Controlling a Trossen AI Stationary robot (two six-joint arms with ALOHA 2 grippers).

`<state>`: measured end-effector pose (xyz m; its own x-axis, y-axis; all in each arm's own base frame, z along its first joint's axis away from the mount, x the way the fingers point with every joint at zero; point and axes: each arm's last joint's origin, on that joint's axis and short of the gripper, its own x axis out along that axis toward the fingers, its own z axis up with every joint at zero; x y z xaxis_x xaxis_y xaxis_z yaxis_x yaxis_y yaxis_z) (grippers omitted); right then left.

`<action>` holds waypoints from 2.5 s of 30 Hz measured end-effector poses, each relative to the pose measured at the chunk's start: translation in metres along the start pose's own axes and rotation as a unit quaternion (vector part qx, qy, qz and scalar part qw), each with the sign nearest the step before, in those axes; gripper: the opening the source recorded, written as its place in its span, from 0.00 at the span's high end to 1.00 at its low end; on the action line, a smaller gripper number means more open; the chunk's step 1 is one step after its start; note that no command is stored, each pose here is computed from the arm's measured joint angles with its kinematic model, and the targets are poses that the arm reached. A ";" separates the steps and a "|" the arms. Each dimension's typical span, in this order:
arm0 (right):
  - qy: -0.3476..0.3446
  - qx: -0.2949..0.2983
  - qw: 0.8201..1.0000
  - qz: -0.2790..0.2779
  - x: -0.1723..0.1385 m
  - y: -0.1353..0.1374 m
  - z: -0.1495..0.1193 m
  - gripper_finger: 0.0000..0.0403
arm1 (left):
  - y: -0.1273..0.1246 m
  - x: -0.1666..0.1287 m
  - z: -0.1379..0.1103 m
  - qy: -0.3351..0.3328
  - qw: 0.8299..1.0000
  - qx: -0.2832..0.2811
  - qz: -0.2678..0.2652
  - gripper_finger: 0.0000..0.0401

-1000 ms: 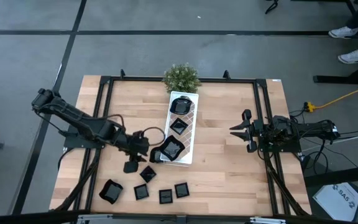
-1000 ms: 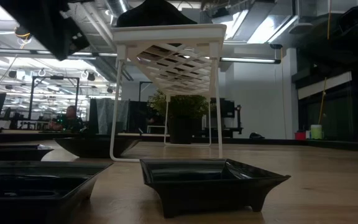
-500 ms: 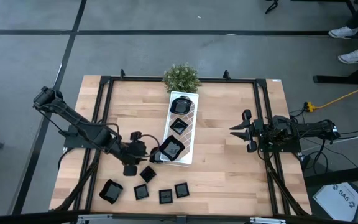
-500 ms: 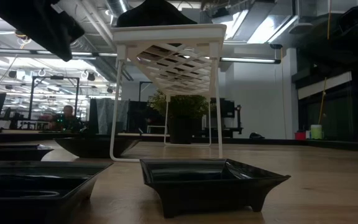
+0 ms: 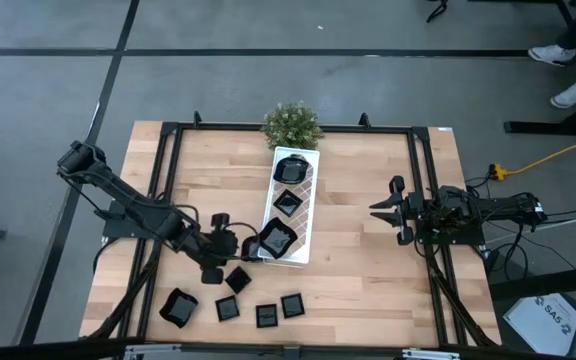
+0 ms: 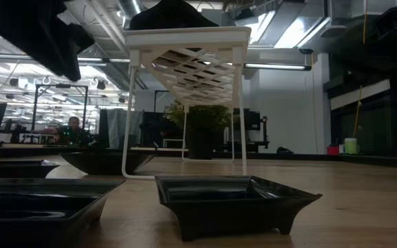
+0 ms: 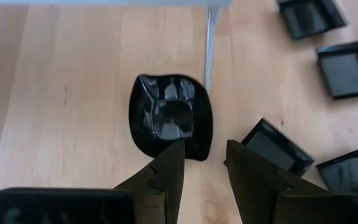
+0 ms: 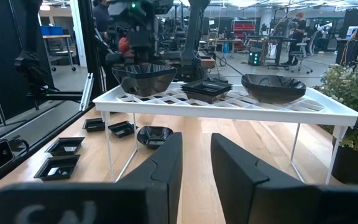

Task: Pick & Place Mini shaped plates
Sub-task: Stack the leaf shaped plate on top of the leaf shaped plate on the shelf

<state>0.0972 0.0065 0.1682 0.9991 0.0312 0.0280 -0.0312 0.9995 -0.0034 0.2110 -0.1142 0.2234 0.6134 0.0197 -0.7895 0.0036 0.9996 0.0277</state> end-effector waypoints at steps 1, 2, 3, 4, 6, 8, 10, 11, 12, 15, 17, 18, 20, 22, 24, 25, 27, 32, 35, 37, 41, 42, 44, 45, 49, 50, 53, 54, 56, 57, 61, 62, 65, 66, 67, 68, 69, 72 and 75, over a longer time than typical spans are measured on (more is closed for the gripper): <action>0.000 0.000 1.000 0.000 0.000 0.000 0.000 0.79 | -0.001 0.003 -0.001 0.005 1.000 0.003 0.004 0.72; 0.000 0.000 1.000 0.000 0.000 0.000 0.000 0.79 | -0.001 0.006 -0.001 0.009 1.000 0.005 0.008 0.72; 0.000 0.000 1.000 0.000 0.000 0.000 0.000 0.79 | -0.002 0.009 -0.002 0.014 1.000 0.008 0.013 0.72; 0.000 0.000 1.000 0.000 0.000 0.000 0.000 0.79 | -0.003 0.012 -0.003 0.020 1.000 0.010 0.016 0.72; 0.000 0.000 1.000 0.000 0.000 0.000 0.000 0.79 | -0.004 0.018 -0.004 0.028 0.999 0.013 0.020 0.72; 0.000 0.000 1.000 0.000 0.000 0.000 0.000 0.79 | -0.006 0.023 -0.005 0.034 0.999 0.015 0.023 0.72; 0.000 0.000 1.000 0.000 0.000 0.000 0.000 0.79 | -0.008 0.029 -0.005 0.036 0.999 0.023 0.028 0.72; 0.000 0.000 1.000 0.000 0.000 0.000 0.000 0.79 | -0.009 0.032 -0.005 0.035 0.999 0.027 0.027 0.72; 0.000 0.000 1.000 0.000 0.000 0.000 0.000 0.79 | -0.010 0.034 -0.005 0.034 0.999 0.032 0.027 0.72; 0.000 0.000 1.000 0.000 0.000 0.000 0.000 0.79 | -0.013 0.043 -0.005 0.034 0.998 0.047 0.029 0.72; 0.000 0.000 1.000 0.000 0.000 0.000 0.000 0.79 | -0.016 0.048 -0.007 0.038 0.997 0.052 0.033 0.72; 0.000 0.000 1.000 0.000 0.000 0.000 0.000 0.79 | -0.017 0.050 -0.008 0.038 0.997 0.056 0.036 0.72; 0.000 0.000 1.000 0.000 0.000 0.000 0.000 0.79 | -0.021 0.053 -0.010 0.039 0.996 0.062 0.047 0.72; 0.000 0.000 1.000 0.000 0.000 0.000 0.000 0.79 | -0.026 0.052 -0.012 0.028 0.996 0.067 0.059 0.72; 0.000 0.000 1.000 0.000 0.000 0.000 0.000 0.79 | -0.031 0.050 -0.013 0.014 0.995 0.072 0.069 0.72; 0.000 0.000 1.000 0.000 0.000 0.000 0.000 0.79 | -0.033 0.049 -0.014 0.007 0.994 0.075 0.074 0.72; 0.000 0.000 1.000 0.000 0.000 0.000 0.000 0.79 | -0.036 0.048 -0.015 0.000 0.993 0.082 0.083 0.72; 0.000 0.000 1.000 0.000 0.000 0.000 0.000 0.79 | -0.039 0.047 -0.018 -0.003 0.990 0.102 0.094 0.72; 0.000 0.000 1.000 0.000 0.000 0.000 0.000 0.79 | -0.039 0.052 -0.020 0.002 0.988 0.110 0.104 0.72; 0.000 0.000 1.000 0.000 0.000 0.000 0.000 0.79 | -0.041 0.058 -0.023 0.011 0.987 0.117 0.108 0.72; 0.000 0.000 1.000 0.000 0.000 0.000 0.000 0.79 | -0.046 0.073 -0.027 0.016 0.984 0.133 0.117 0.72; 0.000 0.000 1.000 0.000 0.000 0.000 0.000 0.79 | -0.048 0.075 -0.027 0.011 0.983 0.137 0.120 0.72; 0.000 0.000 1.000 0.000 0.000 0.000 0.000 0.79 | -0.051 0.078 -0.027 -0.002 0.981 0.146 0.126 0.72; 0.000 0.000 1.000 0.000 0.000 0.000 0.000 0.79 | -0.052 0.078 -0.027 -0.005 0.981 0.149 0.127 0.72; 0.000 0.000 1.000 0.000 0.000 0.000 0.000 0.79 | -0.053 0.079 -0.028 -0.004 0.983 0.141 0.121 0.72; 0.000 0.000 1.000 0.000 0.000 0.000 0.000 0.79 | -0.053 0.079 -0.028 -0.003 0.983 0.138 0.119 0.72; 0.000 0.000 1.000 0.000 0.000 0.000 0.000 0.79 | -0.053 0.079 -0.028 0.000 0.985 0.133 0.110 0.72; 0.000 0.000 1.000 0.000 0.000 0.000 0.000 0.79 | -0.053 0.079 -0.028 0.001 0.985 0.132 0.108 0.72; 0.000 0.000 1.000 0.000 0.000 0.000 0.000 0.79 | -0.054 0.079 -0.028 0.001 0.986 0.131 0.107 0.72; 0.000 0.000 1.000 0.000 0.000 0.000 0.000 0.79 | -0.054 0.079 -0.028 0.001 0.986 0.131 0.107 0.72; 0.000 0.000 1.000 0.000 0.000 0.000 0.000 0.79 | -0.053 0.079 -0.028 0.001 0.986 0.131 0.107 0.72; 0.000 0.000 1.000 0.000 0.000 0.000 0.000 0.79 | -0.053 0.079 -0.028 0.001 0.986 0.131 0.107 0.72; 0.000 0.000 1.000 0.000 0.000 0.000 0.000 0.79 | -0.053 0.079 -0.028 0.001 0.985 0.131 0.108 0.72; 0.000 0.000 1.000 0.000 0.000 0.000 0.000 0.79 | -0.053 0.079 -0.028 0.002 0.985 0.133 0.108 0.72; 0.000 0.000 1.000 0.000 0.000 0.000 0.000 0.79 | -0.053 0.079 -0.028 0.002 0.985 0.134 0.108 0.72; 0.000 0.000 1.000 0.000 0.000 0.000 0.000 0.79 | -0.053 0.079 -0.028 0.003 0.985 0.134 0.108 0.72; 0.000 0.000 1.000 0.000 0.000 0.000 0.000 0.79 | -0.053 0.080 -0.028 0.003 0.985 0.134 0.109 0.72; 0.000 0.000 1.000 0.000 0.000 0.000 0.000 0.79 | -0.052 0.084 -0.029 0.011 0.985 0.133 0.107 0.72; 0.000 0.000 1.000 0.000 0.000 0.000 0.000 0.79 | -0.052 0.087 -0.030 0.014 0.985 0.134 0.108 0.72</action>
<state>0.0972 0.0065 0.1682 0.9991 0.0312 0.0283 -0.0311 0.9995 -0.0033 0.2408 -0.1637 0.1347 0.6014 0.2350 -0.7636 0.0855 0.9313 0.3540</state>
